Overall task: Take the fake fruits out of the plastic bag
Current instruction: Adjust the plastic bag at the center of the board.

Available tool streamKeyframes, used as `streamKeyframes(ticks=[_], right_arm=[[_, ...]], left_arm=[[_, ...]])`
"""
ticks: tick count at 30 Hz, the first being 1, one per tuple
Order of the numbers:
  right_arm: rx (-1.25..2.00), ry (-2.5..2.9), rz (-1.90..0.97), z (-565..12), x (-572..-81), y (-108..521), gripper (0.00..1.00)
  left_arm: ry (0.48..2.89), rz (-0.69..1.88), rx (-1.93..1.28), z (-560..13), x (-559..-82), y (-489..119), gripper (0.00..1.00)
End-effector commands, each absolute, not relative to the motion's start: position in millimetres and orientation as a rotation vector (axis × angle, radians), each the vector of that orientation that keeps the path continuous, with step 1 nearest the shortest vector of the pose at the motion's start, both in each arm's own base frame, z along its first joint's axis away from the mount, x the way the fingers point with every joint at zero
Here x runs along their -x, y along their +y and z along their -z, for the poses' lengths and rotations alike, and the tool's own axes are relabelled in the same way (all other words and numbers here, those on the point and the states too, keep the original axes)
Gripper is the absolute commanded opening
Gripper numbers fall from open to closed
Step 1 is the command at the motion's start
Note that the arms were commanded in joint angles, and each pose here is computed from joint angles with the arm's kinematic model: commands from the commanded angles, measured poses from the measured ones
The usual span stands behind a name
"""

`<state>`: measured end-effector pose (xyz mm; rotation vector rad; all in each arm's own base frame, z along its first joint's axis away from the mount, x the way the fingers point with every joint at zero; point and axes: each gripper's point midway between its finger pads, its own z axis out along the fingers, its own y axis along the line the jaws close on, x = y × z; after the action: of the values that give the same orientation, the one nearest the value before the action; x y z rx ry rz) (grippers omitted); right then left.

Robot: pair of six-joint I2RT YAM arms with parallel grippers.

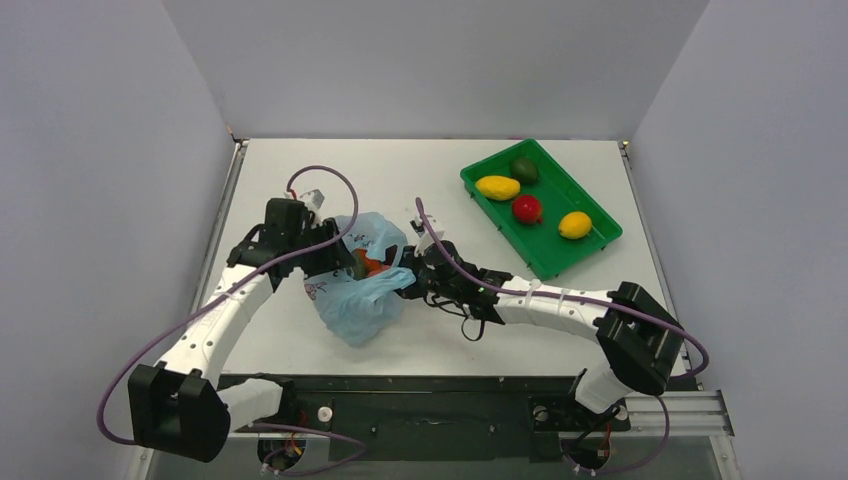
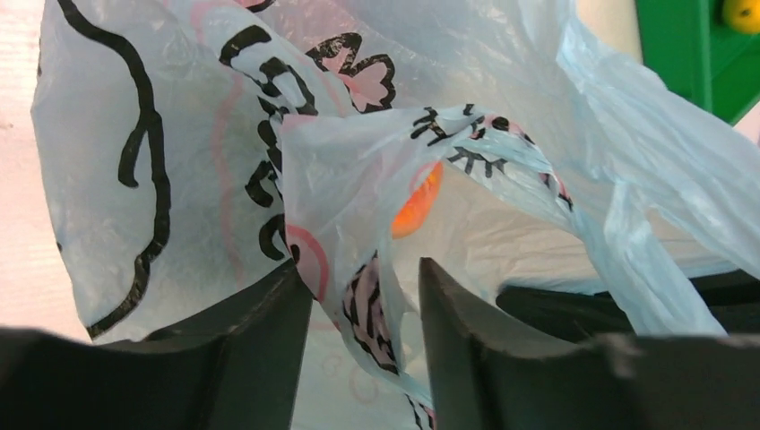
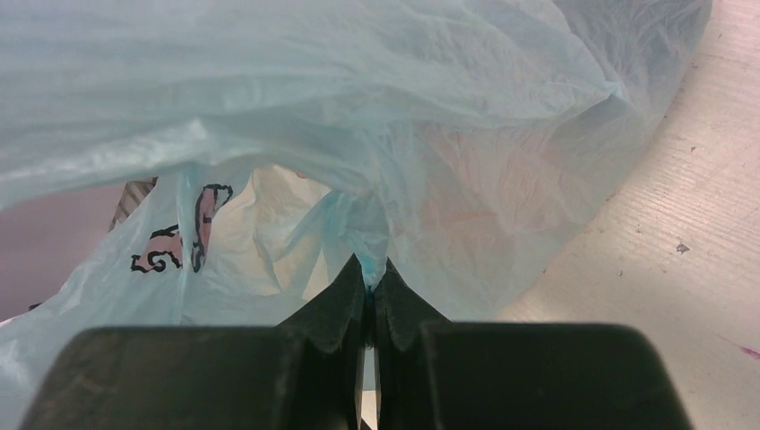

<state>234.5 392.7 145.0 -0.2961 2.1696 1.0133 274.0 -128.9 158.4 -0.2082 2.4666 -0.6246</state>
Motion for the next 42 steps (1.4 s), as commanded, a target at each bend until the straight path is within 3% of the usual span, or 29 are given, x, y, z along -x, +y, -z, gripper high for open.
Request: streamKeyframes(ticks=[1,3,5,17,22,30,33,34,35,37,39,42], right_arm=[[0.295,2.101,-1.056,-170,-232,392,0.00],[0.301,2.105,-1.023,-167,-232,386,0.00],[0.304,2.112,-0.986,-163,-234,378,0.00],[0.157,2.164,-0.829,-135,-267,303,0.00],[0.051,2.194,-0.757,-122,-283,265,0.00],[0.160,2.181,-0.754,-144,-277,270,0.01],[0.236,2.138,-0.751,-174,-268,279,0.13],[0.264,2.127,-0.737,-180,-266,279,0.23],[0.303,2.105,-0.720,-194,-260,282,0.40],[0.367,2.068,-0.702,-212,-249,285,0.59],[0.419,2.031,-0.695,-228,-236,288,0.69],[0.473,1.985,-0.757,-245,-212,296,0.72]], left_arm=[[2.380,0.633,0.171,-172,-296,-132,0.31],[2.369,0.564,0.177,-177,-298,-122,0.09],[2.355,0.496,0.185,-183,-299,-110,0.00],[2.269,0.279,0.425,-201,-273,-1,0.00],[2.191,0.295,0.487,-209,-263,4,0.00],[2.128,0.768,0.411,-214,-268,-55,0.00],[2.120,0.901,0.420,-211,-268,-69,0.00],[2.118,0.919,0.421,-210,-268,-71,0.00],[2.117,0.948,0.421,-210,-267,-74,0.00],[2.117,0.971,0.421,-210,-266,-76,0.00],[2.116,0.980,0.418,-212,-265,-78,0.00],[2.112,0.993,0.411,-216,-263,-79,0.00]])
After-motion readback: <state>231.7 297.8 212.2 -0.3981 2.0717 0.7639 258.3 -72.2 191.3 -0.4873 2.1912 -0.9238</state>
